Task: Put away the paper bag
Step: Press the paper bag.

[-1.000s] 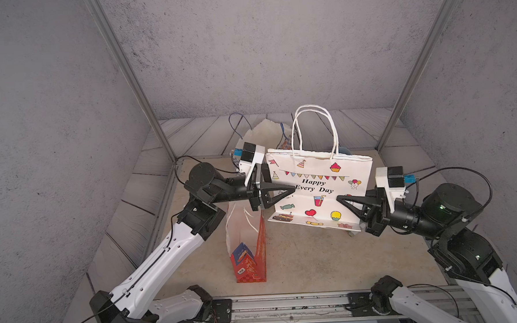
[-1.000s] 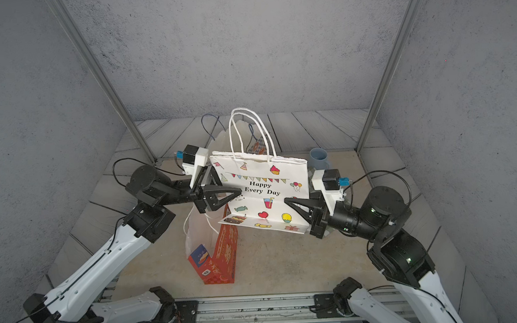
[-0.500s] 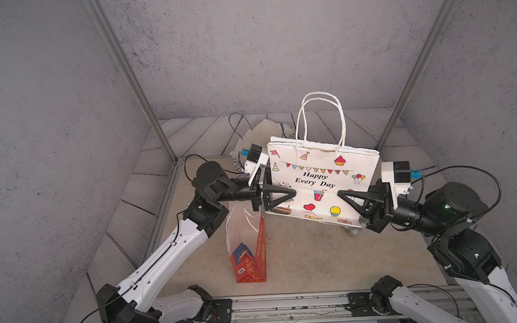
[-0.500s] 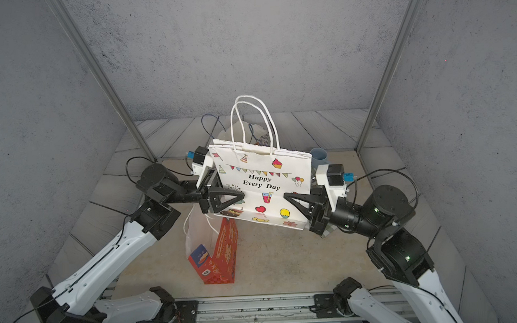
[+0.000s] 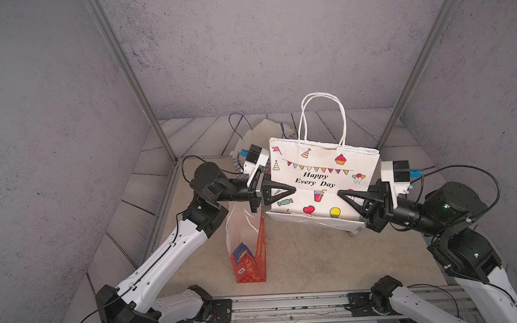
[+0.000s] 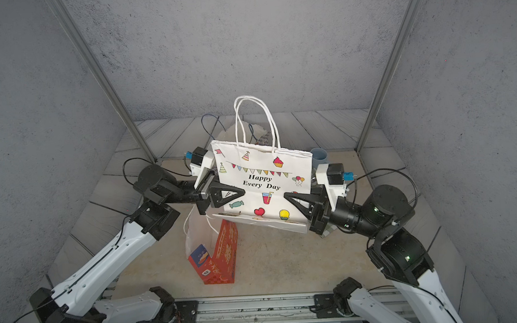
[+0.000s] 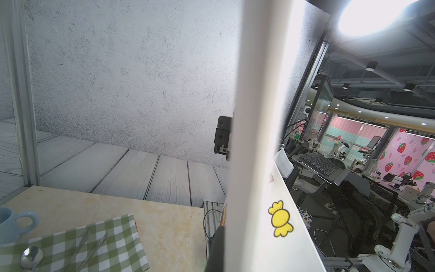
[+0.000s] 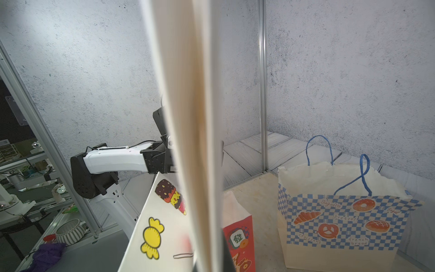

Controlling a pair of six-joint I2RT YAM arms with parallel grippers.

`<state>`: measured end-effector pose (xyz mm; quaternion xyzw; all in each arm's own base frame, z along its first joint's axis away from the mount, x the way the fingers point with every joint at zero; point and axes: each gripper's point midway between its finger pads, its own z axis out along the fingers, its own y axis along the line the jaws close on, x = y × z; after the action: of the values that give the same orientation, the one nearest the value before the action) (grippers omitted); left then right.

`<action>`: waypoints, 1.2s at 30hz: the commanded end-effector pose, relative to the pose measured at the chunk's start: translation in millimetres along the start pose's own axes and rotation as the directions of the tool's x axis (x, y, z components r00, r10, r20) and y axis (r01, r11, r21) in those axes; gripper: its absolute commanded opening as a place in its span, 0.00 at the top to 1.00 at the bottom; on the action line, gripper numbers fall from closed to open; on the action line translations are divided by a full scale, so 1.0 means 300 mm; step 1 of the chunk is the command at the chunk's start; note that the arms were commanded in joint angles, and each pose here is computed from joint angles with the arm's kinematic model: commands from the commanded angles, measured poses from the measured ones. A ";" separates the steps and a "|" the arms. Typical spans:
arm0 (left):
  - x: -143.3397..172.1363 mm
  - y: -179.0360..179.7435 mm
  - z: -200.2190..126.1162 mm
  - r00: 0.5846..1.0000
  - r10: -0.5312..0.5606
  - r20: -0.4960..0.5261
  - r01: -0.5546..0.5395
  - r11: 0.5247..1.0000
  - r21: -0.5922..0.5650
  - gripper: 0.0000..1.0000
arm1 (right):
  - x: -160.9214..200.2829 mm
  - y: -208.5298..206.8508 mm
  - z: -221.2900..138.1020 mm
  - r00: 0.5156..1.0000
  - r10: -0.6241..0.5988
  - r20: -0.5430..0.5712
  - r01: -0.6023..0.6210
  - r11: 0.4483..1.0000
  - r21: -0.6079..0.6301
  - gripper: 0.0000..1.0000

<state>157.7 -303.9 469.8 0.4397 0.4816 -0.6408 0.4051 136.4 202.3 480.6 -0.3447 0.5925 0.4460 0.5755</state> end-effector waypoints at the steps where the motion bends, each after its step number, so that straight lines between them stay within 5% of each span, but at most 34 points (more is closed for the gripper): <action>1: -0.045 -0.055 -0.015 0.997 0.073 0.028 -0.073 0.997 0.018 1.00 | -0.035 -0.013 -0.018 1.000 -0.004 0.015 0.004 0.999 0.054 0.67; 5: -0.049 -0.057 -0.020 0.995 0.094 0.033 -0.094 0.996 0.002 1.00 | -0.065 -0.055 -0.076 0.998 -0.064 0.017 0.059 0.978 0.199 0.37; 12: -0.077 -0.056 -0.033 0.984 0.167 0.065 -0.163 0.985 -0.060 1.00 | -0.062 -0.074 -0.290 0.972 -0.223 -0.073 0.232 0.866 0.443 0.20; 21: -0.104 -0.063 -0.016 0.982 0.167 0.083 -0.166 0.986 -0.020 1.00 | 0.080 0.028 -0.244 0.988 -0.078 -0.136 0.108 0.967 0.231 0.13; 36: -0.083 -0.108 0.010 0.989 0.140 0.049 -0.142 0.988 0.058 1.00 | 0.047 0.025 -0.033 0.989 -0.099 -0.106 0.099 0.995 -0.010 0.10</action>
<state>146.4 -301.1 486.4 0.4520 0.4494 -0.6326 0.4400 143.1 189.1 440.6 -0.3705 0.6523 0.3567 0.5568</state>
